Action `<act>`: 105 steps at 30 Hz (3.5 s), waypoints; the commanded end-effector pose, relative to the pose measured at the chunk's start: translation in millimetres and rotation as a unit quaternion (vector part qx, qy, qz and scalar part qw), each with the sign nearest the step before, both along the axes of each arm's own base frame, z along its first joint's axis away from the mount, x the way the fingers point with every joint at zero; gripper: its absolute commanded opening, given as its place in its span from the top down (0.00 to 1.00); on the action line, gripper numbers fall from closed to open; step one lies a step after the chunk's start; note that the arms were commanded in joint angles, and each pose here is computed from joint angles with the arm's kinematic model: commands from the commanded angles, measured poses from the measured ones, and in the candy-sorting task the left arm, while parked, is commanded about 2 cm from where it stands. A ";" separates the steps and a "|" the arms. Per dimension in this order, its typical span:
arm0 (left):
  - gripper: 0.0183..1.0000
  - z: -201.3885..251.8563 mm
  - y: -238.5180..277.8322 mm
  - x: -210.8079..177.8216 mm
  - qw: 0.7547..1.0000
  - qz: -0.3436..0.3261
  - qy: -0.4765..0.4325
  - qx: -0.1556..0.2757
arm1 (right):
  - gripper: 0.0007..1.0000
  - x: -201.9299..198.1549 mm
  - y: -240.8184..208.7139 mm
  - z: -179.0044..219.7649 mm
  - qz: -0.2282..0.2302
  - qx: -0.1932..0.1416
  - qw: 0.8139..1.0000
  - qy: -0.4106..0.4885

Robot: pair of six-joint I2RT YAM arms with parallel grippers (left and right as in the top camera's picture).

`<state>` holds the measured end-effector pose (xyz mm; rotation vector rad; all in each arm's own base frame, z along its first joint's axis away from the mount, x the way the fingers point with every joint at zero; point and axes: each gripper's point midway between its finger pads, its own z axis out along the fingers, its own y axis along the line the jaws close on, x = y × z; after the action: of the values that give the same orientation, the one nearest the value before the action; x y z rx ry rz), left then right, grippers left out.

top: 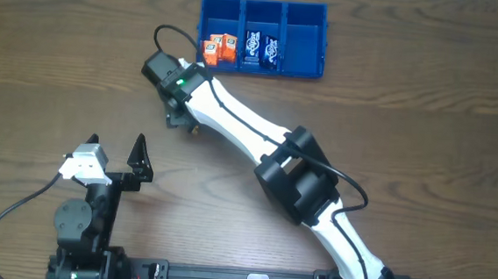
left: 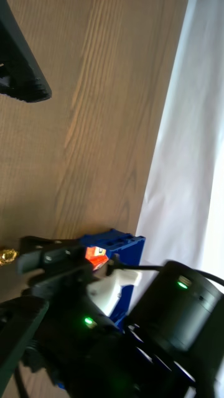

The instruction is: Sort Candies Into Trays

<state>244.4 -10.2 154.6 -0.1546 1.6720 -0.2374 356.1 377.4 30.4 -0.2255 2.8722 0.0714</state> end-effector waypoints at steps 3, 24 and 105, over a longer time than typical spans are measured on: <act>0.00 -15.9 -2.2 -0.8 1.000 -0.009 0.022 0.007 | 0.21 -13.9 2.5 -23.3 -0.023 -0.010 0.999 0.026; 0.00 -15.9 -2.2 -0.8 1.000 -0.009 0.022 0.007 | 0.75 -7.5 2.4 -28.4 -0.040 -0.004 0.999 0.020; 0.00 -15.9 -2.2 -0.8 1.000 -0.009 0.022 0.007 | 0.21 -51.8 -166.5 35.9 -0.065 0.017 0.997 0.034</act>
<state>244.4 -10.1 154.6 -0.1552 1.6719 -0.2374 335.8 210.8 107.5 -0.0881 2.8195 0.1268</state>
